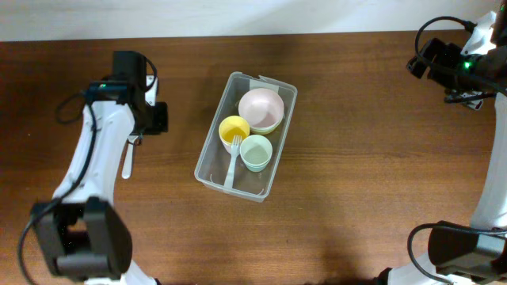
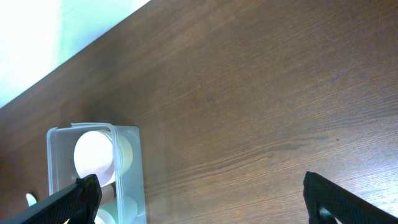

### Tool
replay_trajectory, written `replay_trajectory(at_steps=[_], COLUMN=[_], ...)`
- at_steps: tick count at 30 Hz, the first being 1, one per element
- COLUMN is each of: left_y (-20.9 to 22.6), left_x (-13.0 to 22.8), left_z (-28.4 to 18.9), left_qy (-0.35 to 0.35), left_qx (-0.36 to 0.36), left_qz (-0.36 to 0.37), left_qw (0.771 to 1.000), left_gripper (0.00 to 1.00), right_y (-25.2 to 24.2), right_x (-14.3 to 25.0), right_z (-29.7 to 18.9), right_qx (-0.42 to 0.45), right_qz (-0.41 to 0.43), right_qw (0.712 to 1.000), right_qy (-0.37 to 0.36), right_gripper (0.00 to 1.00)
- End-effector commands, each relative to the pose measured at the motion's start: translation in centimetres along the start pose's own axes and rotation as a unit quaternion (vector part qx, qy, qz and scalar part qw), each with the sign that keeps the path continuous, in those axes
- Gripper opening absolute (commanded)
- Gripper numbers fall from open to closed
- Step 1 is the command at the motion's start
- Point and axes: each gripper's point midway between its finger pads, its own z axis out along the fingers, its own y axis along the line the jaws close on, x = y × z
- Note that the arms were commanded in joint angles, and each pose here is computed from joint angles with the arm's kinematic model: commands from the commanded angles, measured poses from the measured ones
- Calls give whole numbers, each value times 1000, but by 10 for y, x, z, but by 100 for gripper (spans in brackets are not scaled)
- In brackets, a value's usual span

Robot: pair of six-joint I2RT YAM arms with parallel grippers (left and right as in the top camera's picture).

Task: Pack container
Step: 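Move the left gripper to the white spoon and grasp it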

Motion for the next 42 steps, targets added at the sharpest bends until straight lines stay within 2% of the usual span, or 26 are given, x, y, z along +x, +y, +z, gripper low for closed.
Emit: replay_trajectory(at_steps=[1,7,11,13,16,25,37,39,42], left_y=[-32,-43,-13,8,26,72,93,91,92], left_x=[12,11,14,16,21,40,46,52,50], left_z=[14,4,9,15,31,91,147,153,151], left_qy=[31,19,30,29,29,57,73,85,82], left_qx=[68,67,1,-30,-35,-46,-53,-48,-48], left_qz=[43,62,2,-31,-53,-62,-61,-61,-61], left_qw=[996,996,1000,999,998,995,994,993,994], left_gripper=[19,21,30,40,47,47,48,26,8], right_y=[-1,-1,-1,-1,-1,-1,-1,-1,-1], right_x=[-1,-1,-1,-1,-1,-1,-1,-1,-1], right_z=[0,0,0,0,0,0,0,0,0], right_qx=[0,0,0,0,0,0,0,0,0], right_qz=[4,4,4,4,4,4,4,4,4], right_qw=[1000,1000,1000,1000,1000,1000,1000,1000,1000], right_qy=[0,0,0,0,0,0,0,0,0], right_gripper=[99,99,99,99,99,99,99,99,99])
